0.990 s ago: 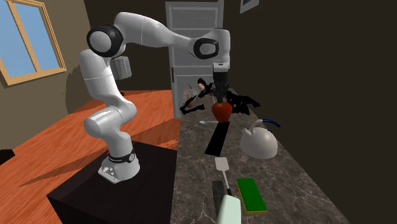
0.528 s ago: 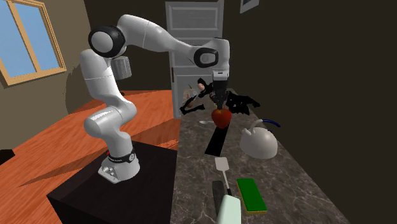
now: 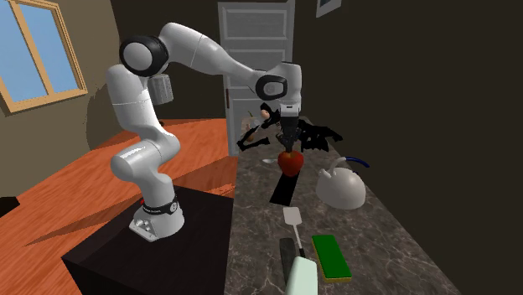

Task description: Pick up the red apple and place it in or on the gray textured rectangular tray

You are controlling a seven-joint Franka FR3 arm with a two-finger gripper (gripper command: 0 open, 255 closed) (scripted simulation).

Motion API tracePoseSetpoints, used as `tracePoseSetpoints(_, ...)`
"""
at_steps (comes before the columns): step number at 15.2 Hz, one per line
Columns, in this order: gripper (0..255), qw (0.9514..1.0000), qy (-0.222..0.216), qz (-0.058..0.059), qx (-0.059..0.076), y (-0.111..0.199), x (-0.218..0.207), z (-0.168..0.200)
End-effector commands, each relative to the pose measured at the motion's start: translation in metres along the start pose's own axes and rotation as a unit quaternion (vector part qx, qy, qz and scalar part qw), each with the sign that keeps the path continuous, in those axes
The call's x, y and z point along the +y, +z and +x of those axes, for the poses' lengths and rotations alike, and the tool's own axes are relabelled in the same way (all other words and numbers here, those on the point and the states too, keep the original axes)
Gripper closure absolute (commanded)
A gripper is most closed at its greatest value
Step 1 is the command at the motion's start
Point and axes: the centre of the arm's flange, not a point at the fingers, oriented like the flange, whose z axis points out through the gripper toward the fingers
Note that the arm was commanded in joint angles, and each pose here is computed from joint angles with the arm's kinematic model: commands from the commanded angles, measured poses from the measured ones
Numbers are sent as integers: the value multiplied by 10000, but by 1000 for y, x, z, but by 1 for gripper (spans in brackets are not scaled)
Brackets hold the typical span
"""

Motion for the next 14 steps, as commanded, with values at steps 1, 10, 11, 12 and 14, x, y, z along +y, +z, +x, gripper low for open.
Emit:
tracePoseSetpoints(1, 255, 10000, 0, 3, 2, 3, 0, -1)
tracePoseSetpoints(10, 0, 10000, 0, 3, 2, 3, 0, -1)
tracePoseSetpoints(11, 0, 10000, 0, 3, 2, 3, 0, -1)
tracePoseSetpoints(12, 0, 10000, 0, 3, 2, 3, 0, -1)
tracePoseSetpoints(14, 0, 10000, 0, 3, 2, -10, 0, -1)
